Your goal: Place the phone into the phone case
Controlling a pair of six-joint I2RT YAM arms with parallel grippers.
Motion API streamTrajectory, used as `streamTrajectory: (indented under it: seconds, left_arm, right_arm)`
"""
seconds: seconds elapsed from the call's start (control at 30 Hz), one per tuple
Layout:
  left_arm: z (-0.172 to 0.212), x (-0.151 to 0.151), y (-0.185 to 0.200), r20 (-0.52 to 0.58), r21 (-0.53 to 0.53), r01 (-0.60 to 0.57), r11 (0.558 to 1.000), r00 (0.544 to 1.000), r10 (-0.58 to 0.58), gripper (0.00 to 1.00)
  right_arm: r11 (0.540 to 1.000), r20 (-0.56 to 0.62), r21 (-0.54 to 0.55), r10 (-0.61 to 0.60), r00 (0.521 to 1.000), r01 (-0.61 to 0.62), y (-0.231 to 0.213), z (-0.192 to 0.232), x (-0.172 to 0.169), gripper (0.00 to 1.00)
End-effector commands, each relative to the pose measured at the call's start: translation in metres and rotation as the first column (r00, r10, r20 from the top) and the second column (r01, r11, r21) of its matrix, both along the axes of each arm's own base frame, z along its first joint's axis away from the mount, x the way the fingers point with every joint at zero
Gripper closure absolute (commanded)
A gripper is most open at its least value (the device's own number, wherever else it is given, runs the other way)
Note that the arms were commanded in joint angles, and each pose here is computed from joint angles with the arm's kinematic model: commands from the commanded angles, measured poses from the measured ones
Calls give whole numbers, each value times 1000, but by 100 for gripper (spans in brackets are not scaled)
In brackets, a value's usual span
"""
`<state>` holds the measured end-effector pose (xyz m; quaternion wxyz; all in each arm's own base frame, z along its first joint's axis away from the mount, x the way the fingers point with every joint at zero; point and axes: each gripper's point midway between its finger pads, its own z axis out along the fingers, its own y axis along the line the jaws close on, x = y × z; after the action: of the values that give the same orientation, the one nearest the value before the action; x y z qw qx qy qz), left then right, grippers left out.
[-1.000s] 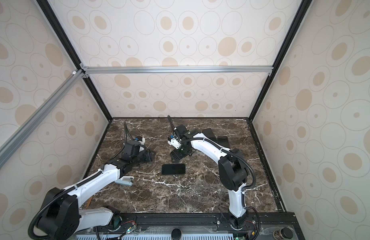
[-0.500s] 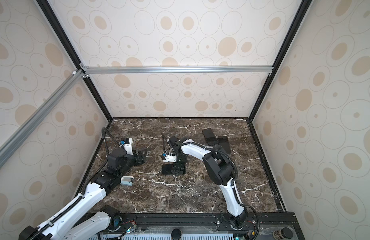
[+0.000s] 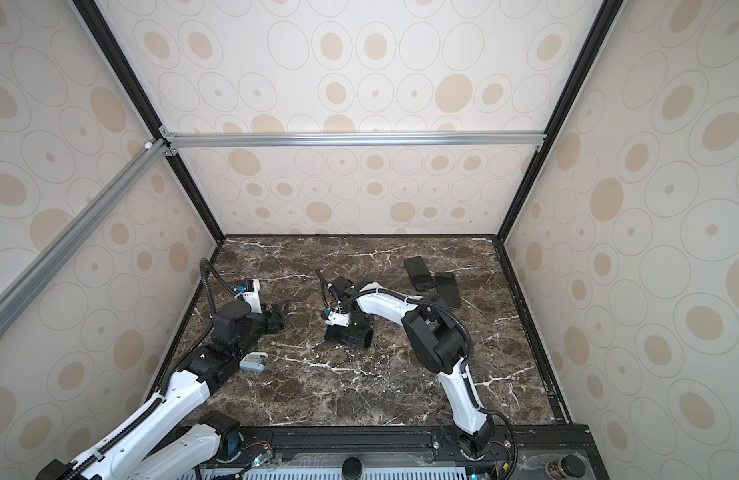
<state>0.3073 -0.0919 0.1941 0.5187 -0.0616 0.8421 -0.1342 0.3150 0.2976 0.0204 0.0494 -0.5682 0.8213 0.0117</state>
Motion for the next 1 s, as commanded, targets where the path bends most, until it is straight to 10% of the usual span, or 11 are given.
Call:
streamTrajectory:
  seconds: [0.0,0.17,0.4,0.63,0.97]
  left_arm:
    - [8,4,5,-3,1,-36,999,999,36,30]
    - [9,8,5,-10,6,-43,999,999,43,30]
    - [2,12,1,-44,-7,-36,999,998,36,30]
    - [8,28,-2,-9,14,-36,999,999,36,29]
    - [42,93,61,202,134,-376,917,916,346,28]
  right_arm:
    - [950,57,-40,-306,950,308,-39,-11,57,42]
    - [741,81,-63,-664,744,668,-84,-12,117,43]
    - [532,35,1,-846,532,847,-100,-12,165,38]
    - [493,-31,161,-864,503,855,-74,37,178,11]
    - [405,136,451,-912,387,795,-134,156,187,5]
